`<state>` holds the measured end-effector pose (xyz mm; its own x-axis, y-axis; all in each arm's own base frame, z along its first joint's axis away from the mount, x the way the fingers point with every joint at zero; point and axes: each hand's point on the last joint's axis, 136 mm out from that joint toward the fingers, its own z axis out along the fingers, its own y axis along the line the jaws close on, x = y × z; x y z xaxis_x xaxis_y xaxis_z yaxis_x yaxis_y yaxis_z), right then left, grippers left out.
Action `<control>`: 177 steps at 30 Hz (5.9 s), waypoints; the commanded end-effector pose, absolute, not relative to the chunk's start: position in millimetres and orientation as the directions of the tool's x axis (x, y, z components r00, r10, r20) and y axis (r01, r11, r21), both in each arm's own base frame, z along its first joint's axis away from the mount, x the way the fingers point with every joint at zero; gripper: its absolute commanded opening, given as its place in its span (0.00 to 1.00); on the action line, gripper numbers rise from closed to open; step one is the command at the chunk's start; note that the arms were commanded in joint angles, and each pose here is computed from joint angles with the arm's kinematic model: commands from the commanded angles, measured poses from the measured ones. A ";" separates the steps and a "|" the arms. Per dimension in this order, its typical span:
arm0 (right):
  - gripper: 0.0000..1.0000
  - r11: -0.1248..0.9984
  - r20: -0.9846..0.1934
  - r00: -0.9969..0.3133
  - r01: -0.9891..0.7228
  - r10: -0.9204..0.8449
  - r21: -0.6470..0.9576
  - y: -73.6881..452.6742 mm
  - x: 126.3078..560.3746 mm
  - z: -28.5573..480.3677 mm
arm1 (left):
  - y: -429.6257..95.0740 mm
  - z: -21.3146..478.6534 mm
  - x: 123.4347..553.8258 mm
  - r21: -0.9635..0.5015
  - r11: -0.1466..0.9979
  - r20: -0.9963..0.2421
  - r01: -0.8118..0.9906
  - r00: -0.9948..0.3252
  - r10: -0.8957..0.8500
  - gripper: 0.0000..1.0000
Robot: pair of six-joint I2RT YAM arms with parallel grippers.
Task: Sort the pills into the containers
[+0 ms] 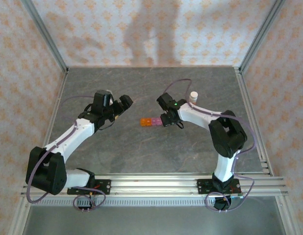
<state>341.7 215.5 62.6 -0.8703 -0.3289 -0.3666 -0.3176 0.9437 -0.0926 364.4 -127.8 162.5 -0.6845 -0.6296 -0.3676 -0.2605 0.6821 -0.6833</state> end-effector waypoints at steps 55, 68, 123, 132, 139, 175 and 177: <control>0.66 0.982 -0.263 -0.959 -0.138 -0.100 0.131 260.8 348.3 21.2 | -174.7 46.7 339.0 0.017 0.976 -0.286 0.216 -0.935 0.211 1.00; 0.64 0.982 -0.255 -0.961 -0.139 -0.104 0.124 257.2 344.0 17.3 | -170.6 51.9 359.5 0.055 0.977 -0.292 0.204 -0.933 0.212 1.00; 0.77 1.000 -0.530 -0.848 -0.025 -0.024 -0.005 188.1 417.1 174.8 | -145.8 185.9 365.5 -0.199 0.979 -0.603 0.053 -0.794 -0.080 1.00; 0.95 0.961 -0.542 -0.798 0.264 0.265 0.082 89.4 472.2 192.8 | -106.1 198.2 365.2 -0.171 0.979 -0.684 -0.108 -0.702 -0.196 1.00; 0.92 0.956 -0.483 -0.833 0.292 0.271 0.032 66.2 494.9 169.9 | -87.0 195.6 362.4 -0.230 0.958 -0.762 -0.170 -0.581 -0.286 1.00; 0.34 0.979 -0.277 -0.942 0.201 0.191 -0.011 77.5 486.3 75.5 | -98.8 185.4 359.1 -0.258 0.963 -0.674 -0.080 -0.699 -0.239 1.00; 0.31 0.981 -0.284 -0.940 0.194 0.189 0.010 80.5 485.5 83.7 | -98.0 182.9 359.2 -0.252 0.964 -0.672 -0.081 -0.702 -0.235 1.00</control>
<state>482.8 79.4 70.4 -0.9448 0.1929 -0.2650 0.2020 0.9794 -0.0073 356.6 -101.6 189.1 -0.6958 -0.2510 -0.6730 -0.0829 0.9588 -0.2719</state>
